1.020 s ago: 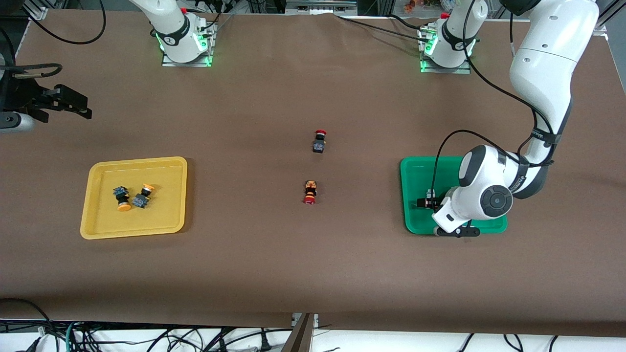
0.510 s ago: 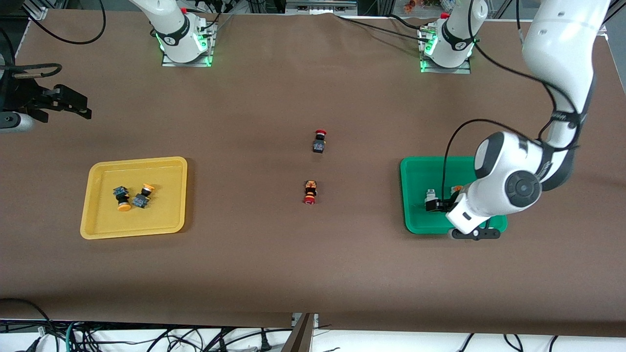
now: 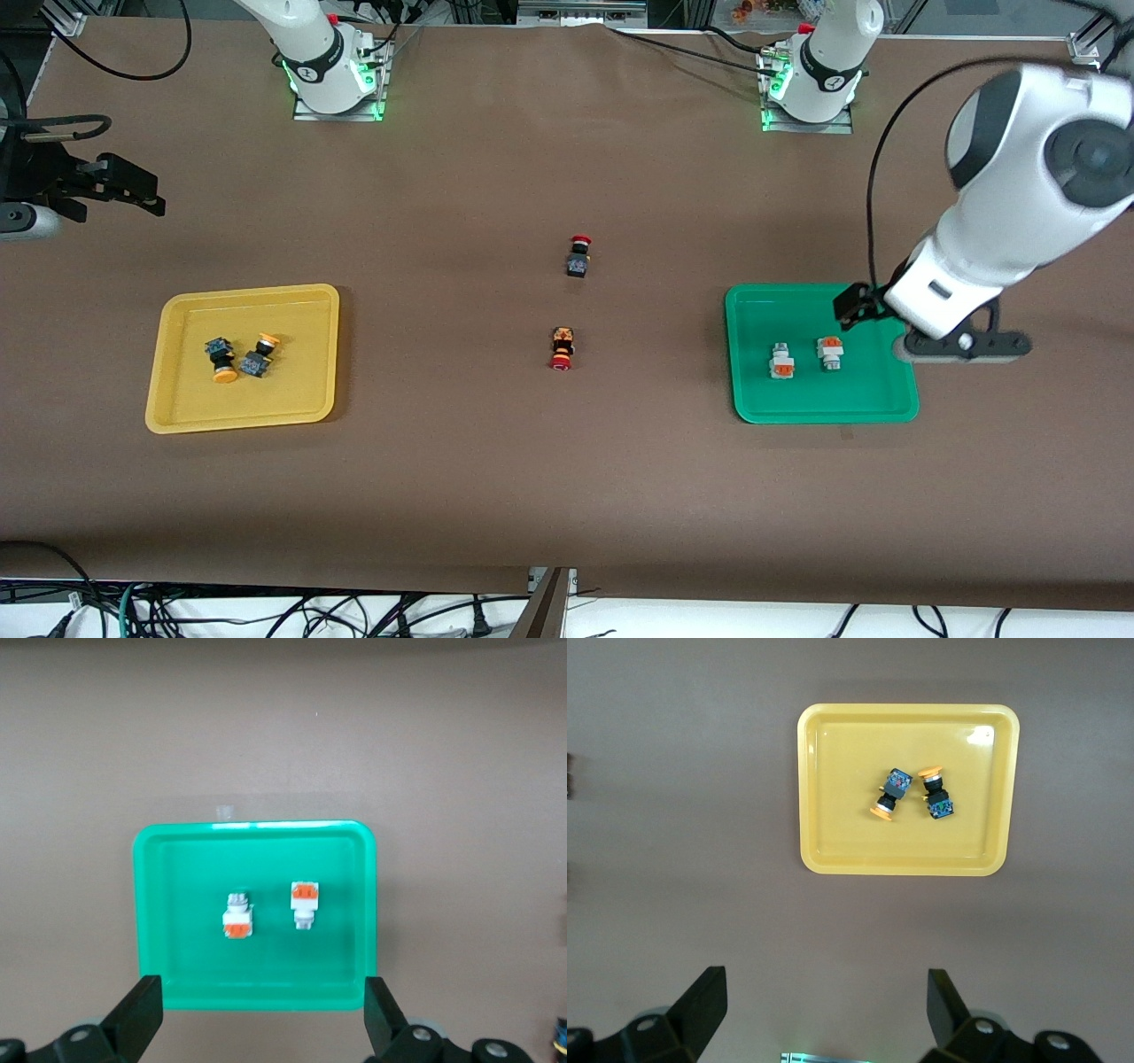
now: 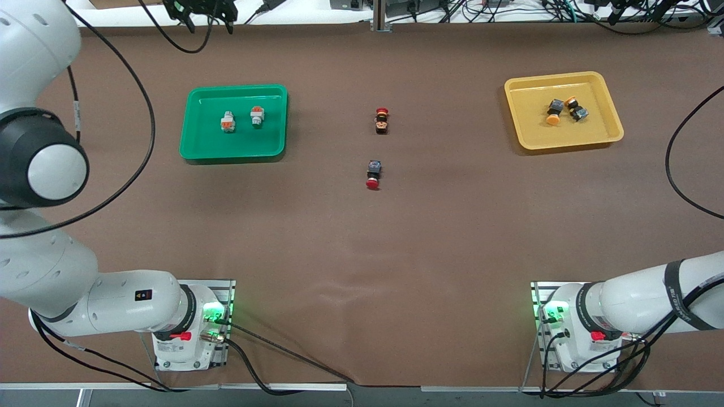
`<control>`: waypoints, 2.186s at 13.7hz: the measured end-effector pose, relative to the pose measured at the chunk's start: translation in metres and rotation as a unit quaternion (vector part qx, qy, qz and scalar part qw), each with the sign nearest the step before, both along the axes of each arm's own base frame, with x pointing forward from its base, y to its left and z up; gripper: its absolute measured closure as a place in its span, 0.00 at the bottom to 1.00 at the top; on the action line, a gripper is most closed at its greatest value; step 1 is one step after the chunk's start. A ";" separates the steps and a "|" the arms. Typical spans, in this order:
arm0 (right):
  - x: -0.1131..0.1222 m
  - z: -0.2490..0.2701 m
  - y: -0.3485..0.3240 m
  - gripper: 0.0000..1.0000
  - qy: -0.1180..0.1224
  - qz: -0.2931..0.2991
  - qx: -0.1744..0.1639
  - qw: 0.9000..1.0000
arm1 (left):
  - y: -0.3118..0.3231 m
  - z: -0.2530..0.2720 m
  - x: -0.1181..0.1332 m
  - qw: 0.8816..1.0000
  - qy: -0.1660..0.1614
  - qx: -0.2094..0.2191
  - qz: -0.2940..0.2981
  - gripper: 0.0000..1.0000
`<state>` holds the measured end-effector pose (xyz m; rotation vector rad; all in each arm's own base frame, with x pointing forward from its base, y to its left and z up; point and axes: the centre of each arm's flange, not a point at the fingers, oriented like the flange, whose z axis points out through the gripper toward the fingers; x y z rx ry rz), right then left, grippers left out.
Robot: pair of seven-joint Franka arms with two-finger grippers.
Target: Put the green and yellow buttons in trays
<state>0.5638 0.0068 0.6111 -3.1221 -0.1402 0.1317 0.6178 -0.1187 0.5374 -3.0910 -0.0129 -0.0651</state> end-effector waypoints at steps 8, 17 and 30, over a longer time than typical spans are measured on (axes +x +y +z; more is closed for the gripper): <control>0.000 0.000 0.000 0.00 0.000 0.000 0.000 1.000 | 0.016 0.051 -0.040 0.999 0.026 -0.033 -0.004 0.00; 0.000 0.000 -0.001 0.00 0.000 -0.001 0.000 1.000 | 0.092 0.033 -0.054 0.997 0.059 -0.041 0.025 0.00; 0.000 0.000 -0.001 0.00 0.000 -0.001 0.000 1.000 | 0.105 0.043 -0.054 0.998 0.043 -0.042 0.036 0.00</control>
